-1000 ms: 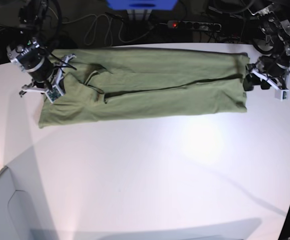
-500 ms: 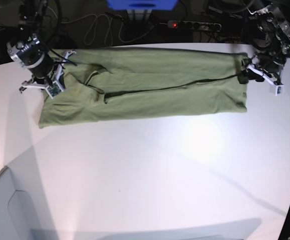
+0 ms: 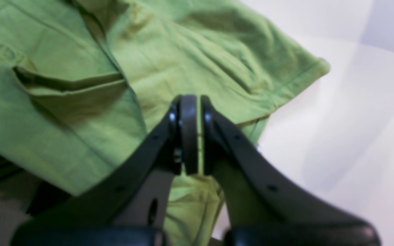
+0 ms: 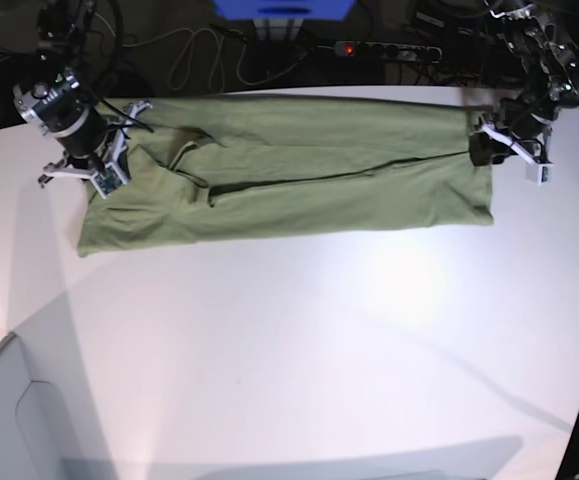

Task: Fold the T-shirt properly
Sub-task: 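Fold the strip end with the left gripper over toward the right gripper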

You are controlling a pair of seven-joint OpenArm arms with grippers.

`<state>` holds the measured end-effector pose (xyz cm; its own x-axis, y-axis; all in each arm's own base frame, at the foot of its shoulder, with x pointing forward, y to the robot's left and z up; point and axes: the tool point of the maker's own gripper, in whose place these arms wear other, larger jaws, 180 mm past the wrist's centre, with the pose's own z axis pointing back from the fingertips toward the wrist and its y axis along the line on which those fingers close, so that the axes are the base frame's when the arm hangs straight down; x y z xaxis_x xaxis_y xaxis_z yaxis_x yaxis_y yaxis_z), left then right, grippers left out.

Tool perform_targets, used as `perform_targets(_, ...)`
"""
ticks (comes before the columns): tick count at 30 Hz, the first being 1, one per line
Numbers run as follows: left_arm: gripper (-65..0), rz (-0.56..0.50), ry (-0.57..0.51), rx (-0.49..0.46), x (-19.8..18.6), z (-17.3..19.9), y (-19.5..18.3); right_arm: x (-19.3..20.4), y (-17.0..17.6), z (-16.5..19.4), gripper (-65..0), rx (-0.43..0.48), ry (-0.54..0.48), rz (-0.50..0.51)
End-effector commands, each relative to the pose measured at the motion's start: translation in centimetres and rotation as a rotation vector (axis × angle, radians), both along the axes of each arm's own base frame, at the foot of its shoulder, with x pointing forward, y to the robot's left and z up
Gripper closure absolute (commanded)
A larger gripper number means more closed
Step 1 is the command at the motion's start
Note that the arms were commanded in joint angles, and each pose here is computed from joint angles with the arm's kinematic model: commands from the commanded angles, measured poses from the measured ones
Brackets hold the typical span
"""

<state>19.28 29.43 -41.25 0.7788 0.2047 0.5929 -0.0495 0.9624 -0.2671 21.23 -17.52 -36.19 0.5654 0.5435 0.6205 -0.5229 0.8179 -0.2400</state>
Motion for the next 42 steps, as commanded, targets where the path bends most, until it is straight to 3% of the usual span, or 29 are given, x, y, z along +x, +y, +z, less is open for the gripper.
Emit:
perform_targets(1,-11.8,-0.011,0.015,0.018,-0.2,0.1,0.4,0.4,0.3,0.9,0.0,0.005,-0.034,0.026)
perform_targets(4,-0.5,-0.014,0.008,0.021,0.0,0.4,0.4,0.4,0.3,0.9,0.0,0.005,-0.034,0.026)
perform_targets(12,0.0,-0.076,-0.104,0.102,2.1,4.5,-0.5,0.6,0.1,1.6,0.0,-0.006,-0.053,0.024)
perform_targets(19,0.0,-0.145,-0.29,0.165,3.7,10.6,-5.0,1.1,-1.7,4.2,0.0,-0.032,-0.133,-0.048)
perform_targets(23,0.0,-0.149,-0.364,0.141,4.0,12.5,-7.8,1.0,-2.2,4.2,0.0,-0.04,-0.132,-0.065)
perform_targets(29,0.0,-0.364,-0.363,0.032,4.6,11.6,-15.7,0.5,-3.8,4.2,0.0,-0.06,-0.126,-0.107)
perform_targets(35,0.0,-0.569,-0.32,0.064,4.1,9.7,-22.6,-0.2,-5.3,4.3,0.0,-0.082,-0.119,-0.148)
perform_targets(42,0.0,-0.711,-0.322,0.097,3.6,9.3,-28.5,-0.6,-6.2,4.3,0.0,-0.098,-0.113,-0.171)
